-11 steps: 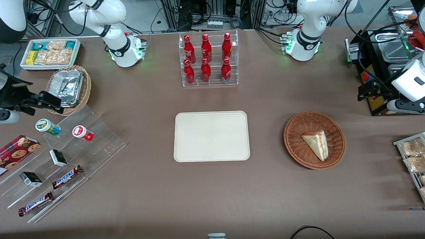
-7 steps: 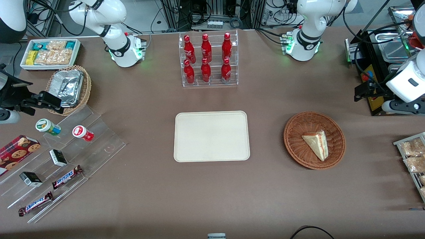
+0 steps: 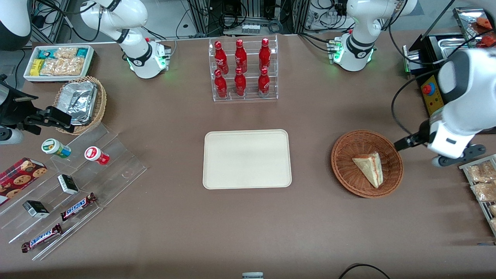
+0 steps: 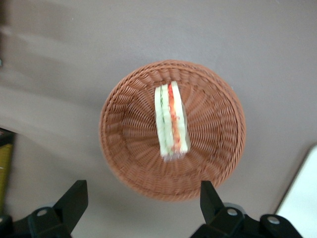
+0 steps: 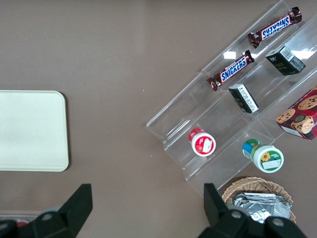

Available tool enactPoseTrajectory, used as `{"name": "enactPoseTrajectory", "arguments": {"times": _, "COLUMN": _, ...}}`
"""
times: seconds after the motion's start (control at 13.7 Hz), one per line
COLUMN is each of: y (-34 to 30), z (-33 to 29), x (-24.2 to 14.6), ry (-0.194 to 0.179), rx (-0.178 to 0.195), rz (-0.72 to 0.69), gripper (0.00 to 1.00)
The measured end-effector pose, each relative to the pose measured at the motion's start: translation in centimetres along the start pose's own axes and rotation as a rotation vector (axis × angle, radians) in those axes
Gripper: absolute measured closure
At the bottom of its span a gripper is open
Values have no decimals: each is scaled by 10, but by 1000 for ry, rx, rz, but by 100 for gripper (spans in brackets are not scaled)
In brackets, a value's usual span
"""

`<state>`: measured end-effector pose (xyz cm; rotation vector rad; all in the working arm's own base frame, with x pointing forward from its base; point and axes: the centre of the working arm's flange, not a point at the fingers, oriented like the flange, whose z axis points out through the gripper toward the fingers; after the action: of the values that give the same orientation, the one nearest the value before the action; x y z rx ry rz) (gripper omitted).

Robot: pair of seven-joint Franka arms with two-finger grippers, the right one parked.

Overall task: Place sandwich from basket to tray
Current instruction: 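Move the left gripper over the wicker basket above the sandwich, then lower the left gripper and close it on the wrapped sandwich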

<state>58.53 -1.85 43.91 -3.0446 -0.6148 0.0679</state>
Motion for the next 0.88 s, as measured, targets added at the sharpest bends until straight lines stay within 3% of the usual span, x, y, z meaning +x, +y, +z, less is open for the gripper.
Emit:
{"name": "enactPoseTrajectory", "arguments": {"times": 0.37, "y": -5, "z": 100, "x": -24, "ry": 83, "rx": -59, "rz": -226, "gripper": 0}}
{"name": "enactPoseTrajectory", "arguments": {"times": 0.88, "y": 9, "z": 148, "x": -29, "ry": 119, "rx": -103, "rz": -266, "gripper": 0}}
